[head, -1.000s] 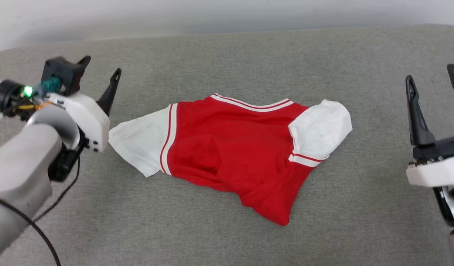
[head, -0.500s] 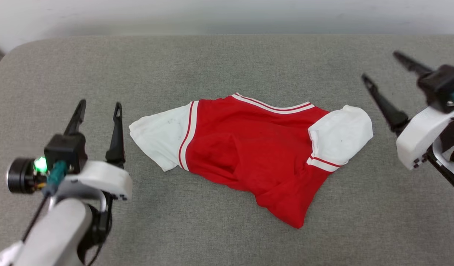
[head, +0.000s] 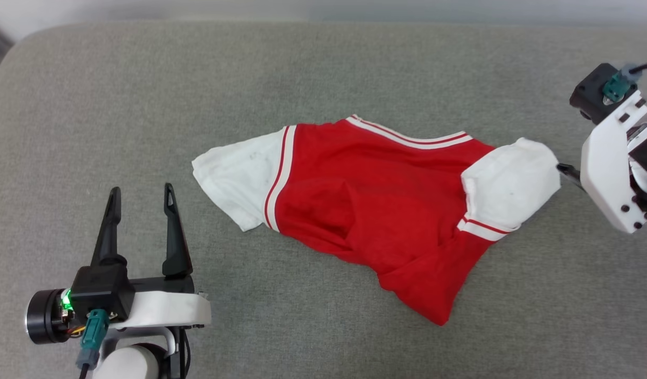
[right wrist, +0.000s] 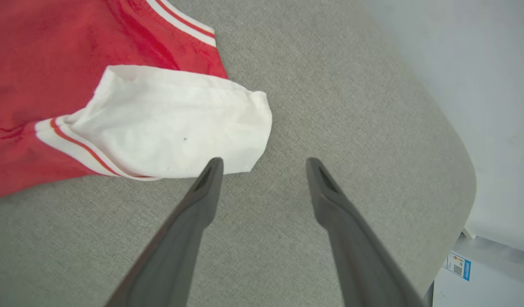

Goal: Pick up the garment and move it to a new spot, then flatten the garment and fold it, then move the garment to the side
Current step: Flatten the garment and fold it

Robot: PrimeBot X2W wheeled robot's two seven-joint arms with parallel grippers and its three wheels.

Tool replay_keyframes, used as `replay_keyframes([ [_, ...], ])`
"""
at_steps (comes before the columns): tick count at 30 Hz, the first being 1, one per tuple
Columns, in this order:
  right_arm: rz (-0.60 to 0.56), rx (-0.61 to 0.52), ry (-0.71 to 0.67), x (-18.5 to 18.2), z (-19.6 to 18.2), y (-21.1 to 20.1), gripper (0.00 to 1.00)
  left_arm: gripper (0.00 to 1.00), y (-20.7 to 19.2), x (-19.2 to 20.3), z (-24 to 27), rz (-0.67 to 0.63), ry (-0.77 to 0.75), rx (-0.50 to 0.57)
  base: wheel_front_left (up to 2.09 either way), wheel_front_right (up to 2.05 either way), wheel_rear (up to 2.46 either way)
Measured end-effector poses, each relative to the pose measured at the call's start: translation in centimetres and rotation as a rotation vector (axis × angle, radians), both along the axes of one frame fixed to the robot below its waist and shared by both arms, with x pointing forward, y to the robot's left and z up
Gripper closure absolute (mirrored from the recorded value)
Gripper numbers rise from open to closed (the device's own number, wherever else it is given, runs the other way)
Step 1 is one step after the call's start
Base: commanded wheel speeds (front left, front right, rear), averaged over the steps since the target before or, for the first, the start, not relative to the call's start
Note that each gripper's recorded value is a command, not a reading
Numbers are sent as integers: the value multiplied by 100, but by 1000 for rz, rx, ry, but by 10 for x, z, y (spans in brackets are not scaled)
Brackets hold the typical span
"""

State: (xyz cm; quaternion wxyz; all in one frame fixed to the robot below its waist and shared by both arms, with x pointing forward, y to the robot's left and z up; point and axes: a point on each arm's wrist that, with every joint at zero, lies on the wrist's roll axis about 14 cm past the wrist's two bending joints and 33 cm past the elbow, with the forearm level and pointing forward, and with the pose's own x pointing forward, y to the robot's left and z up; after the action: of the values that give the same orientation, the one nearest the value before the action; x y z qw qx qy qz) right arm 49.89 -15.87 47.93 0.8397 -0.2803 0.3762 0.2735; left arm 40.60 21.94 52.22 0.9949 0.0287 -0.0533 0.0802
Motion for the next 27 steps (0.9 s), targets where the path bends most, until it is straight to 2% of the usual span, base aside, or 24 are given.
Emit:
replay_keyframes([
  [5,-47,-84,142,13,-28,-11,0,0,1,0,-7,29,2,-8,0,0,0],
  [9,-67,-89,203,30,-48,-5,0,0,1,3,-18,41,24,-17,0,0,0],
  [17,-30,-129,307,40,-107,10,0,0,7,11,-34,64,52,-20,0,0,0],
  [21,-15,-118,342,40,-123,16,0,0,12,11,-46,76,85,-13,0,0,0],
  [22,-15,-117,347,39,-124,16,27,0,13,11,-47,78,88,-15,0,0,0],
  [23,-11,-116,343,40,-124,16,100,0,13,11,-47,78,89,-12,0,0,0],
  [27,2,-40,293,40,-115,25,100,0,14,8,-48,80,93,-15,0,0,0],
])
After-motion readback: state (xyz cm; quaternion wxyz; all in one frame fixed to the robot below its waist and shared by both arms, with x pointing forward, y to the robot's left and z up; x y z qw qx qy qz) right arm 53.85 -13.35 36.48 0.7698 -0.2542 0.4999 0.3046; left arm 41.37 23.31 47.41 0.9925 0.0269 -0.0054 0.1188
